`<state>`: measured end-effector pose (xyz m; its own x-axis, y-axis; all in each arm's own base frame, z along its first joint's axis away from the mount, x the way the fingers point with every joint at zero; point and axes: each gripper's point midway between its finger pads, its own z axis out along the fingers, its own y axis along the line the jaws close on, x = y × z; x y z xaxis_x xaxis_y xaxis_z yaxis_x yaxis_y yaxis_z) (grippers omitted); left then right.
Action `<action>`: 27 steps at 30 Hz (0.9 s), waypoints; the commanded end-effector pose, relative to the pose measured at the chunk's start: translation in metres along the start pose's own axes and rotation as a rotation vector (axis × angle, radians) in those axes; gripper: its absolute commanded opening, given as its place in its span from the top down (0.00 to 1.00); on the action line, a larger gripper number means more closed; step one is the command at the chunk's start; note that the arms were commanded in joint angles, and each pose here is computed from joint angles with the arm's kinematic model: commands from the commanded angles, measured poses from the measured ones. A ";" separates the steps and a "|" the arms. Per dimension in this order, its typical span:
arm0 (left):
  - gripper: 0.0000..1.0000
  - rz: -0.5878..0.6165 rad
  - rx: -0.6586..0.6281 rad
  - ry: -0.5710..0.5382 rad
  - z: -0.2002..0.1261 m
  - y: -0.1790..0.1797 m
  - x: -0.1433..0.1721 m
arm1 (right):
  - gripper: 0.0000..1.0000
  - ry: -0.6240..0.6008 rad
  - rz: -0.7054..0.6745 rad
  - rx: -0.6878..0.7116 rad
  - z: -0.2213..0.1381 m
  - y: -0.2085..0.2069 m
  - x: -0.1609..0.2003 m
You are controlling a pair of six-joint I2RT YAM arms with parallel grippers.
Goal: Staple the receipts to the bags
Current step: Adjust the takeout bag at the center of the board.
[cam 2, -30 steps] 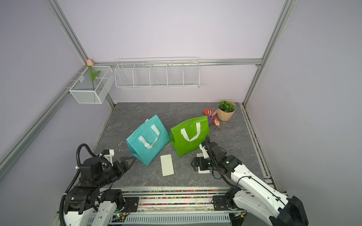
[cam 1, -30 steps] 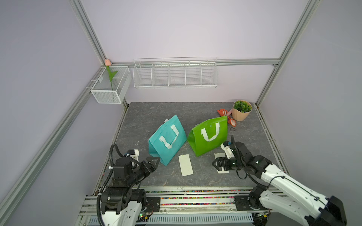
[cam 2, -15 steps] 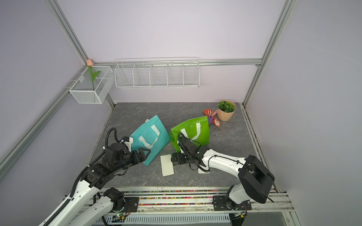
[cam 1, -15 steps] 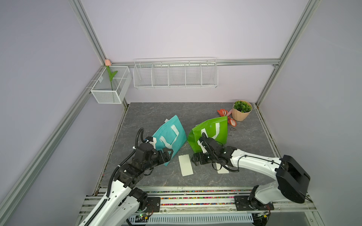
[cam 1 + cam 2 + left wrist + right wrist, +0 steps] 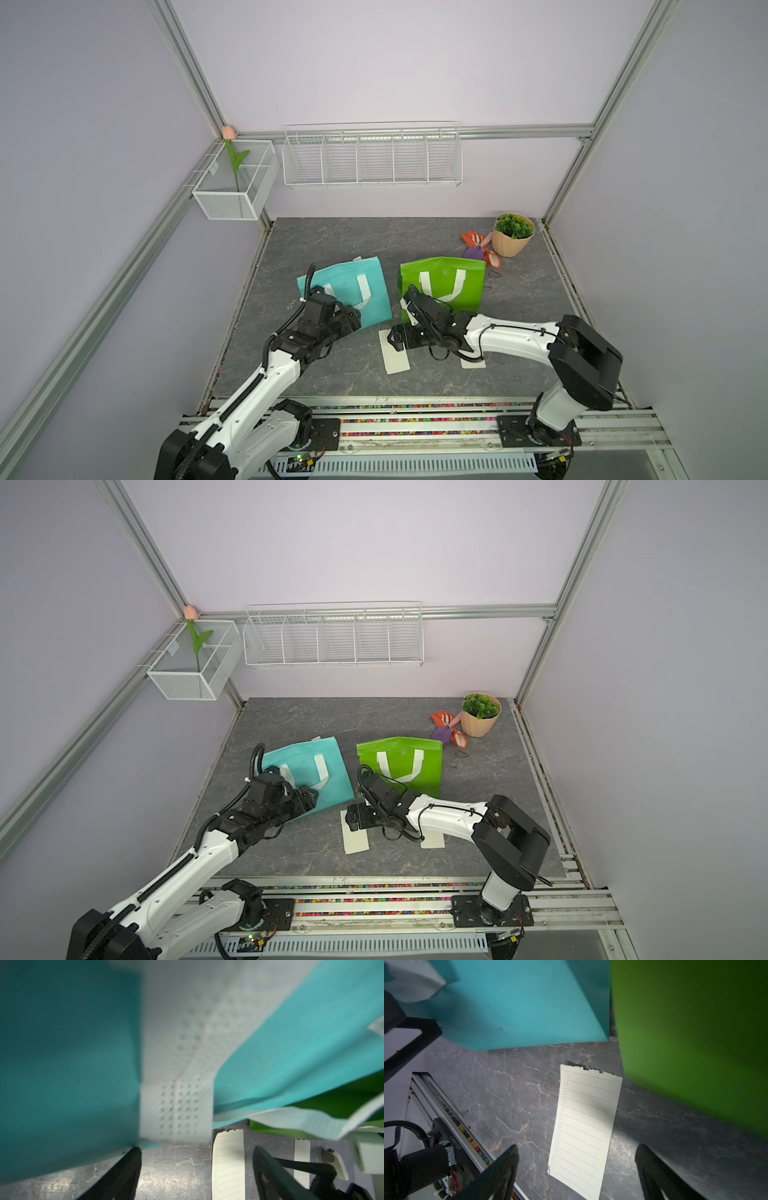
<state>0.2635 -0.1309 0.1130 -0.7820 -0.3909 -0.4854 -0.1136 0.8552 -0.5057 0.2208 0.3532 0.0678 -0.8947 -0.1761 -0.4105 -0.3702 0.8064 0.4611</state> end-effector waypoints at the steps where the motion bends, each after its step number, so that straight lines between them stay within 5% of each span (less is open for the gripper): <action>1: 0.17 0.047 0.122 0.076 0.007 -0.034 0.006 | 0.20 0.009 0.018 0.027 0.000 -0.010 0.009; 4: 0.17 0.108 0.123 0.180 0.009 -0.050 0.038 | 0.22 0.018 -0.008 0.076 -0.002 -0.023 0.010; 8: 0.18 0.044 0.166 0.147 0.013 -0.051 0.055 | 0.27 0.031 0.013 0.030 0.003 -0.021 0.009; 16: 0.20 0.026 0.108 0.087 0.054 -0.031 0.058 | 0.32 0.062 0.027 -0.027 0.024 -0.017 0.015; 27: 0.21 0.022 0.097 0.157 0.093 -0.045 0.057 | 0.31 0.082 0.041 -0.030 0.029 -0.023 0.027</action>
<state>0.2830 -0.2243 0.0428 -0.8644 -0.3019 -0.4020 -0.0285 0.8278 -0.5603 0.2203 0.3553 0.0365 -0.9114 -0.1942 -0.3628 -0.3663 0.7848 0.4999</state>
